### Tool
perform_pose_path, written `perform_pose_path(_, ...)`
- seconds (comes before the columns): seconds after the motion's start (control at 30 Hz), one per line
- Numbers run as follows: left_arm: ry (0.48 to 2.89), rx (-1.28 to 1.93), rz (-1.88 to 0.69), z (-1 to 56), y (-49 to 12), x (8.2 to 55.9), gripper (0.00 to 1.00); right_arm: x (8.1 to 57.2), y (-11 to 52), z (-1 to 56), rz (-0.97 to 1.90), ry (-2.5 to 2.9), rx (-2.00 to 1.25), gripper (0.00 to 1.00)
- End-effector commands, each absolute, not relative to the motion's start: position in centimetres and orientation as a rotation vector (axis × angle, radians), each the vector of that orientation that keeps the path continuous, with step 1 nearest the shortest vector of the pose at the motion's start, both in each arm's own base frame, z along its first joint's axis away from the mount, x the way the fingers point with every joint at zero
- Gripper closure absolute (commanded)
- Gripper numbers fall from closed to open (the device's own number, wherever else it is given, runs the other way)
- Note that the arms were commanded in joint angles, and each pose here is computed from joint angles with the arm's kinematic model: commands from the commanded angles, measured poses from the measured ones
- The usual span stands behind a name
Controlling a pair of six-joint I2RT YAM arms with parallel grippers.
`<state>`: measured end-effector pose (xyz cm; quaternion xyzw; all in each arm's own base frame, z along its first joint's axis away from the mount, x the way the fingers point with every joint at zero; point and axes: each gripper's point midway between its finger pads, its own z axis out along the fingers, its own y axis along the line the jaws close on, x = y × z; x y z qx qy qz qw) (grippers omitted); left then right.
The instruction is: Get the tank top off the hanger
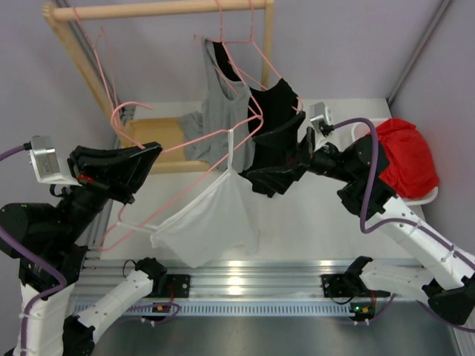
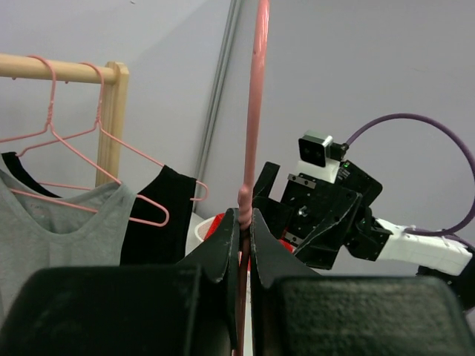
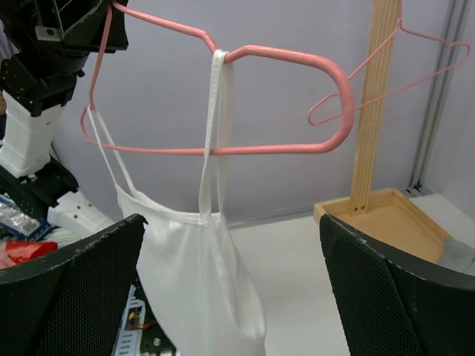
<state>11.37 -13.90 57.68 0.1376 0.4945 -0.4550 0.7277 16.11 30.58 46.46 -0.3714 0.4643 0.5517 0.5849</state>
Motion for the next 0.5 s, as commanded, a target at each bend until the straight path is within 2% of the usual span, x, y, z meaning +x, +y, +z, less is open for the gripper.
perform_pose_path(0.0,1.025,0.328,-1.049,59.4,-13.6,9.3,1.0,15.0,31.2,49.6,1.339,0.898,-0.826,0.01)
perform_pose_path(0.23,1.019,0.309,-1.051,59.4,-13.2,9.0,1.0,14.4,33.6,48.9,1.42,0.848,-0.822,0.01)
perform_pose_path(0.47,1.024,0.305,-1.054,59.3,-13.2,9.1,1.0,14.1,35.5,48.4,1.438,0.89,-0.858,0.13)
